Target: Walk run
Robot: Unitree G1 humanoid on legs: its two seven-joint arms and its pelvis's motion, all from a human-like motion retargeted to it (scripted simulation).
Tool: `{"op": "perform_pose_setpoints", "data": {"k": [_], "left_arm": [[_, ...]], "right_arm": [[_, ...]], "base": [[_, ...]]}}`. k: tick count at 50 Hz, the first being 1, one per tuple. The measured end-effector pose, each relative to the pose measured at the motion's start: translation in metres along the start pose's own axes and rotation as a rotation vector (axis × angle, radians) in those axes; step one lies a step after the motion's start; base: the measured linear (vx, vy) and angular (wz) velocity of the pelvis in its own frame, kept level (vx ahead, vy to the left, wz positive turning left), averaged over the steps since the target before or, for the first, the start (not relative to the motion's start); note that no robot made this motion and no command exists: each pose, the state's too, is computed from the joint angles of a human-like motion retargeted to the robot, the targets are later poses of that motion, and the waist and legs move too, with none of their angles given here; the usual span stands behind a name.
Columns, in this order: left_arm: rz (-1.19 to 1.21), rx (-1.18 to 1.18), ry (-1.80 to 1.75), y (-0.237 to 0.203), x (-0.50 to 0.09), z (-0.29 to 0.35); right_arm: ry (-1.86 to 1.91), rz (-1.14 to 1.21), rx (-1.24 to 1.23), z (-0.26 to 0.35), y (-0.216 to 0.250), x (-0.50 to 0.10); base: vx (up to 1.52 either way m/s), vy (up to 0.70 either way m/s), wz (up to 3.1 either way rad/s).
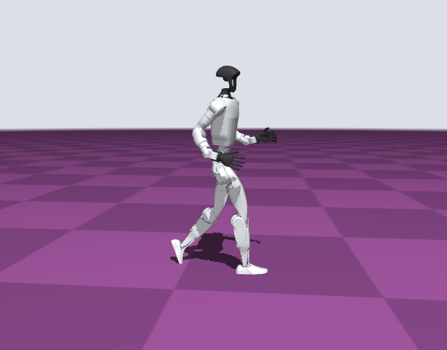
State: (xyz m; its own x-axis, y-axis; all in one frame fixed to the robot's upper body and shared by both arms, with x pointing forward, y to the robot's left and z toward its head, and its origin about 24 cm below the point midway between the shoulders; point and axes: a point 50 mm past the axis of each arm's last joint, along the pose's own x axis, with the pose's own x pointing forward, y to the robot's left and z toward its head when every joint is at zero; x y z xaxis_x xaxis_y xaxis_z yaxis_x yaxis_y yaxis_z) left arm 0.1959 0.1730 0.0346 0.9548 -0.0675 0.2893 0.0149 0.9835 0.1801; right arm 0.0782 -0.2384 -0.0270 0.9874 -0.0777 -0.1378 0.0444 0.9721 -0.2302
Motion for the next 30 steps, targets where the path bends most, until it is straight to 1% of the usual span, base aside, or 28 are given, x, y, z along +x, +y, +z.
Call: {"op": "perform_pose_setpoints", "data": {"k": [2, 4, 5, 8, 11, 15, 21, 23, 25, 27, 30], "left_arm": [[-0.045, 0.072, 0.098, 0.008, -0.023, -0.018], [-0.113, 0.108, 0.228, 0.001, -0.052, -0.040], [-0.140, 0.105, 0.287, -0.005, -0.065, -0.049], [-0.184, 0.013, 0.412, -0.017, -0.102, -0.059], [-0.147, -0.007, 0.470, -0.010, -0.125, -0.056], [-0.066, 0.014, 0.490, 0.002, -0.134, -0.053], [0.070, 0.016, 0.302, 0.001, -0.081, -0.038], [0.100, 0.042, 0.235, -0.005, -0.063, -0.030], [0.188, 0.067, 0.104, 0.003, -0.030, -0.021], [0.188, 0.015, -0.025, 0.001, 0.003, -0.010], [0.127, -0.113, -0.173, -0.025, 0.039, 0.016]], "right_arm": [[-0.086, -0.028, -0.049, 0.013, 0.016, 0.025], [-0.171, -0.105, -0.066, 0.025, 0.021, 0.052], [-0.228, -0.136, -0.055, 0.035, 0.019, 0.067], [-0.422, -0.094, 0.085, 0.072, 0.034, 0.098], [-0.560, -0.072, 0.139, 0.098, 0.022, 0.105], [-0.573, 0.008, 0.057, 0.105, 0.017, 0.098], [-0.387, 0.039, -0.040, 0.070, 0.025, 0.077], [-0.266, 0.073, -0.070, 0.044, 0.035, 0.062], [-0.133, 0.114, -0.081, 0.015, 0.048, 0.049], [0.019, 0.113, -0.045, -0.013, 0.053, 0.029], [0.164, 0.120, 0.037, -0.036, 0.041, -0.011]], "base": [[1.66, -0.52, -1.59], [1.80, -0.45, 0.10], [1.08, -0.18, 0.20], [1.30, -0.15, -0.76], [1.44, -0.20, -0.38], [1.50, -0.31, -0.38], [1.33, -0.32, 0.14], [2.13, -0.44, 1.75], [1.48, -0.51, 0.55], [1.15, -0.39, -0.06], [1.32, -0.35, 0.10]]}}
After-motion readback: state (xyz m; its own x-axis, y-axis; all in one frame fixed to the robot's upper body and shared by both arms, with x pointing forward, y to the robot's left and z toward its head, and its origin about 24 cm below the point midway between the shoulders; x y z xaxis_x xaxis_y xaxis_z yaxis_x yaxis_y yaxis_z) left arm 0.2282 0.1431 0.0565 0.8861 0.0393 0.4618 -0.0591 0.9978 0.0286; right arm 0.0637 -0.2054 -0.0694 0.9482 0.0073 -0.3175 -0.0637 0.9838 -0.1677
